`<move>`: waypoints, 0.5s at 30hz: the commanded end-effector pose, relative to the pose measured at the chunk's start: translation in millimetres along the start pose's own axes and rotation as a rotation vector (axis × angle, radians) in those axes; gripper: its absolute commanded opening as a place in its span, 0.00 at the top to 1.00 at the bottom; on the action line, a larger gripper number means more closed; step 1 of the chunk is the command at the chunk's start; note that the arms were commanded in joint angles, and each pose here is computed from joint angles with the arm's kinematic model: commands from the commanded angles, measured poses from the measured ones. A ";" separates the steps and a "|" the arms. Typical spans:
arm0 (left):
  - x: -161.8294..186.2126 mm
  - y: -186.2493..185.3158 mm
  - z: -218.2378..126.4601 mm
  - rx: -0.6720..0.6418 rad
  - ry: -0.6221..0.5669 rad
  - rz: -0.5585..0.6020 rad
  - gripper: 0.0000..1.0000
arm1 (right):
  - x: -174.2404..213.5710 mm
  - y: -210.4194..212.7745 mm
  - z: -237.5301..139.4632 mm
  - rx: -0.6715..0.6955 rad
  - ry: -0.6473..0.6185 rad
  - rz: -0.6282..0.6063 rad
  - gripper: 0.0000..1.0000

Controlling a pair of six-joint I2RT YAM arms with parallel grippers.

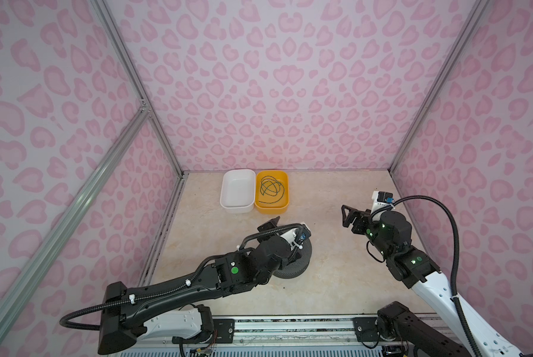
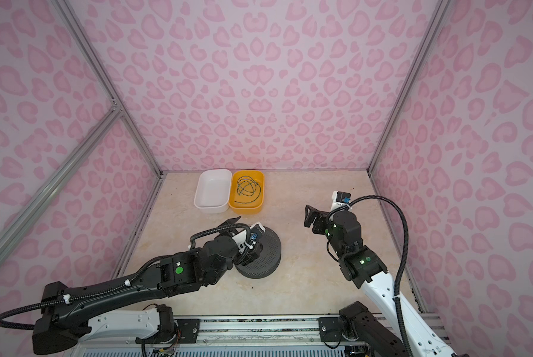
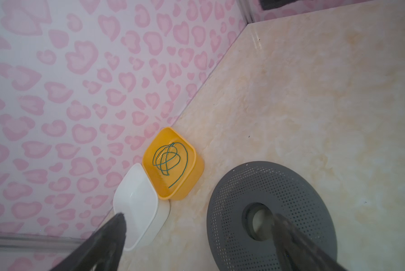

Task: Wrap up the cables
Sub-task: 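Set the spool flat on the table and open the left gripper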

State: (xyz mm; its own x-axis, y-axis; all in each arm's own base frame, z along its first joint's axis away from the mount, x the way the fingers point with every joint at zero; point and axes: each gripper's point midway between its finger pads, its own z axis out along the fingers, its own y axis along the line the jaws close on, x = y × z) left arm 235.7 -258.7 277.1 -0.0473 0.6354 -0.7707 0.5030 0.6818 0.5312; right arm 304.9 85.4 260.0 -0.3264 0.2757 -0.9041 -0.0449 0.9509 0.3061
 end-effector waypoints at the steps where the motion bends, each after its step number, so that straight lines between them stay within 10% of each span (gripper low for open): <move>1: 19.5 32.9 -3.6 -0.065 -0.079 -0.228 0.02 | -34.5 -5.2 -5.0 0.038 -0.225 -0.127 0.01; 15: 181.0 166.7 8.8 -0.569 -0.208 -0.582 0.02 | 7.0 -27.1 30.1 0.059 -0.231 -0.408 0.01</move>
State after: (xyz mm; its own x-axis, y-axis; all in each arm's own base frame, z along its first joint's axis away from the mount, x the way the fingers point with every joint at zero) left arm 310.6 -42.1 192.7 -0.1608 0.2162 -0.9630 -0.0522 0.9725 0.2271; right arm 325.7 70.1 222.4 -0.1529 -0.0752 -0.9854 -0.0794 0.9948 -0.0636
